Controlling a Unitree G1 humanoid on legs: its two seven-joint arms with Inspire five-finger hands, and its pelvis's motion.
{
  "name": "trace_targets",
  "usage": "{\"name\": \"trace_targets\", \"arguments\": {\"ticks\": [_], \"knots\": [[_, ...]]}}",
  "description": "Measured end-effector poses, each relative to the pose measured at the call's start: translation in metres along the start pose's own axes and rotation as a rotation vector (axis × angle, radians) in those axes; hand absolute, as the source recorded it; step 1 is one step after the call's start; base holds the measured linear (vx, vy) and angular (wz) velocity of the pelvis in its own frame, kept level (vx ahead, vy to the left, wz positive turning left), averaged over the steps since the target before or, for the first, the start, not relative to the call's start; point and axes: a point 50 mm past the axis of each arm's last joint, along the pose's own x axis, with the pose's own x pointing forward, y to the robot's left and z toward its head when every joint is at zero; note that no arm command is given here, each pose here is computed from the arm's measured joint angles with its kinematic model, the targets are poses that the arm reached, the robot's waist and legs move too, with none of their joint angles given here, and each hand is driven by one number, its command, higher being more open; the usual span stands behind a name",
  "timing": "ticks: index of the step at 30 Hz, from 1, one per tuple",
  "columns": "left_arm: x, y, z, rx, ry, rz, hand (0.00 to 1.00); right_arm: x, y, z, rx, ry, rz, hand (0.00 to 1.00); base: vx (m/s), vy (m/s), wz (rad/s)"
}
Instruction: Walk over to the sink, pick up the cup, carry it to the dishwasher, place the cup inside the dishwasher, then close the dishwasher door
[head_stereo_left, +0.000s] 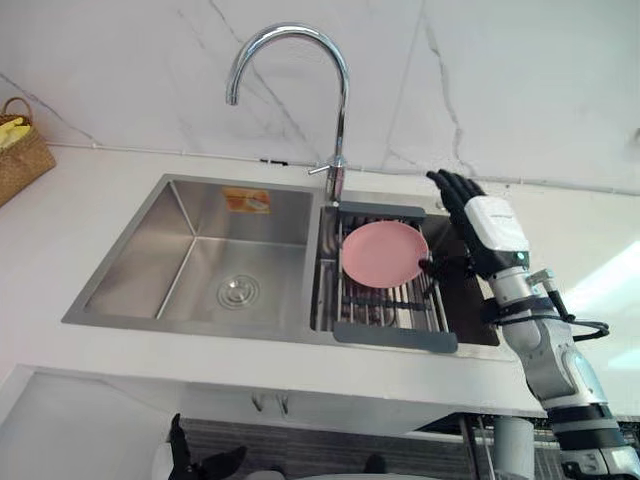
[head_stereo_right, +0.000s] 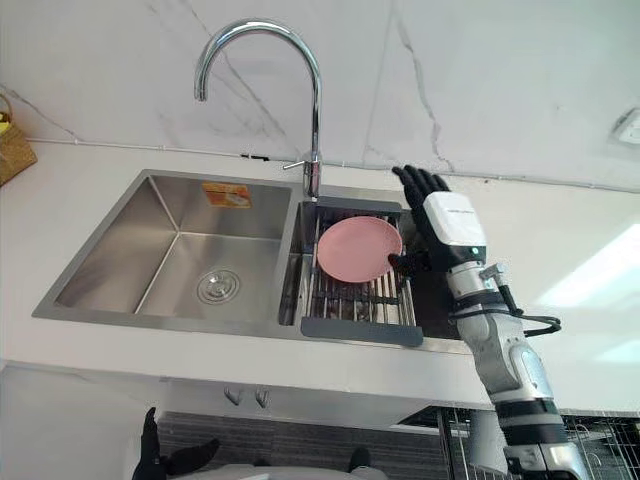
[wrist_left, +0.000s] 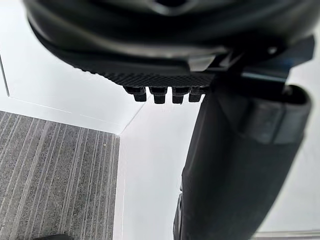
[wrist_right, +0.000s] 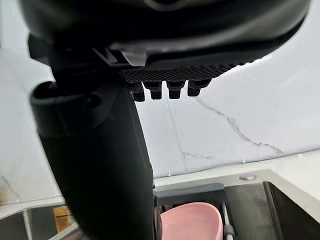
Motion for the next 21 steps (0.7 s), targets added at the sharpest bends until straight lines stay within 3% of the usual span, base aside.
{"name": "trace_targets", "arguments": {"ticks": [21], "knots": [[0.0,0.0,0.0,0.002,-0.001,0.0,1.0,-0.026,0.021,-0.002,-0.051,-0.011,0.232,1.0,-0.01,-0.003,-0.01]]}}
